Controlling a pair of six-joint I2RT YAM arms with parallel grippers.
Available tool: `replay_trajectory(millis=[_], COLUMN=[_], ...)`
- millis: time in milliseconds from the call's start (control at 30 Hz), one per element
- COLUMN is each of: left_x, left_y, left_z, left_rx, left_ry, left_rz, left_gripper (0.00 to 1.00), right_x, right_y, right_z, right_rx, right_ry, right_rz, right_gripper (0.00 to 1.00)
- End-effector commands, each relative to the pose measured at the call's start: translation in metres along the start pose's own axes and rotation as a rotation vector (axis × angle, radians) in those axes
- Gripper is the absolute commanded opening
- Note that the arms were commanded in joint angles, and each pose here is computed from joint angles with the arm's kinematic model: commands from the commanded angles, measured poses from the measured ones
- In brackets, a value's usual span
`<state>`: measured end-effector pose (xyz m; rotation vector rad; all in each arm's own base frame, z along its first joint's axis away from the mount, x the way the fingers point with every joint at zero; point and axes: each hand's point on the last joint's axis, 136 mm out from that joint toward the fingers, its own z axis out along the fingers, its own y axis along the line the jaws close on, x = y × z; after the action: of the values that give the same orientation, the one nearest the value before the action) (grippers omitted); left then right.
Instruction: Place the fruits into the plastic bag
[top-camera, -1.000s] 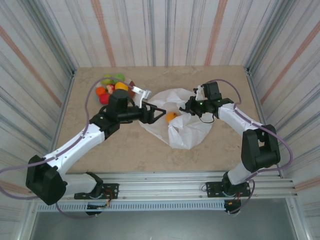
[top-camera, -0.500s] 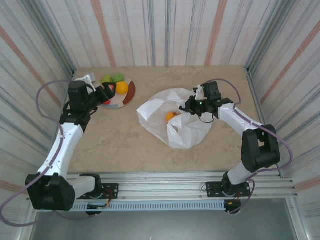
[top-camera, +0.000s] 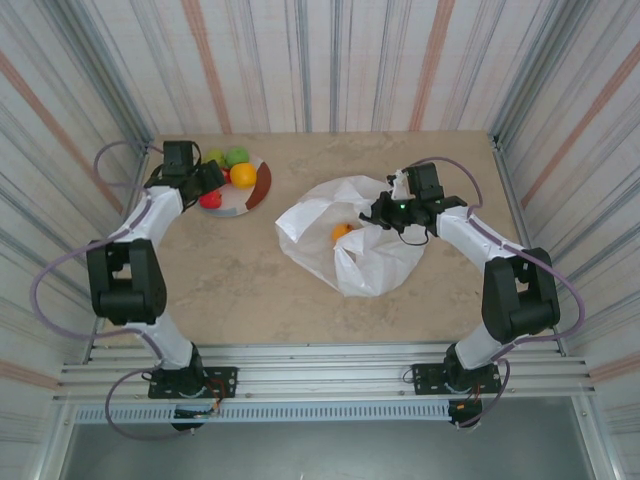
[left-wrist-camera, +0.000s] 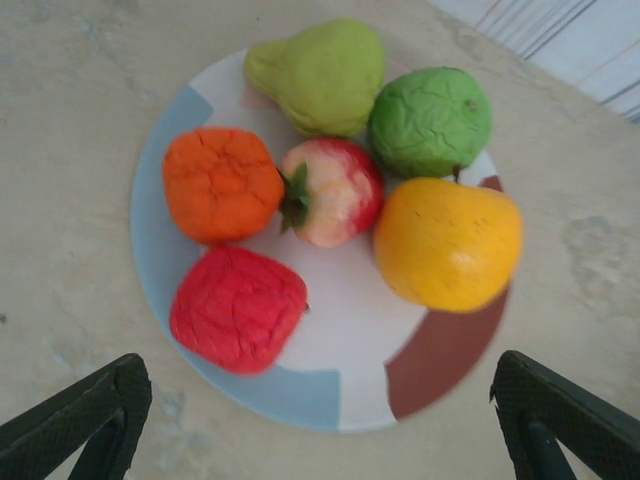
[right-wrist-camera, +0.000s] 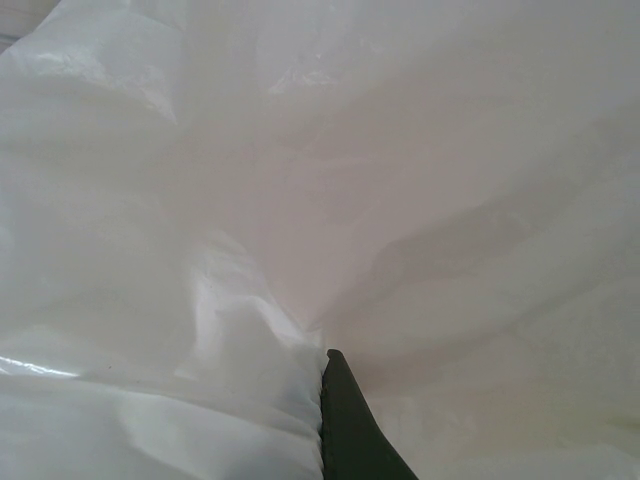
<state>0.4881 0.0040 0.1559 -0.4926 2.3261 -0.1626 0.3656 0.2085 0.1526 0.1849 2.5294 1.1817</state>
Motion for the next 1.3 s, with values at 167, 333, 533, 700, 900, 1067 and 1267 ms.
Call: replay_trajectory(millis=[167, 333, 533, 700, 900, 1067, 1267], left_x=[0.018, 0.028, 0.041, 0.039, 0.038, 0.041, 0.046], left_y=[0.021, 0.022, 0.026, 0.027, 0.029, 0.029, 0.029], left_z=[0.050, 0.066, 0.081, 0.082, 0.083, 0.084, 0.085], left_rx=[-0.130, -0.118, -0.102, -0.090, -0.082, -0.079, -0.070], left_ry=[0.171, 0.209, 0.250, 0.258, 0.258, 0.266, 0.272], left_rz=[0.167, 0.169, 0.157, 0.148, 0.137, 0.136, 0.129], left_gripper=[0.93, 0.91, 0.86, 0.82, 0.77, 0.71, 0.65], right_x=[-0.006, -0.006, -0.007, -0.006, -0.006, -0.005, -0.005], right_y=[-0.001, -0.001, -0.003, -0.004, -0.006, -0.005, -0.005], right_z=[0.003, 0.004, 0.007, 0.010, 0.011, 0.009, 0.008], right_rx=[-0.025, -0.027, -0.026, -0.027, -0.026, -0.027, -0.024], right_ry=[0.010, 0.012, 0.016, 0.024, 0.025, 0.022, 0.022], right_rz=[-0.010, -0.003, 0.004, 0.008, 0.012, 0.008, 0.010], right_gripper=[0.00, 0.00, 0.00, 0.00, 0.00, 0.00, 0.00])
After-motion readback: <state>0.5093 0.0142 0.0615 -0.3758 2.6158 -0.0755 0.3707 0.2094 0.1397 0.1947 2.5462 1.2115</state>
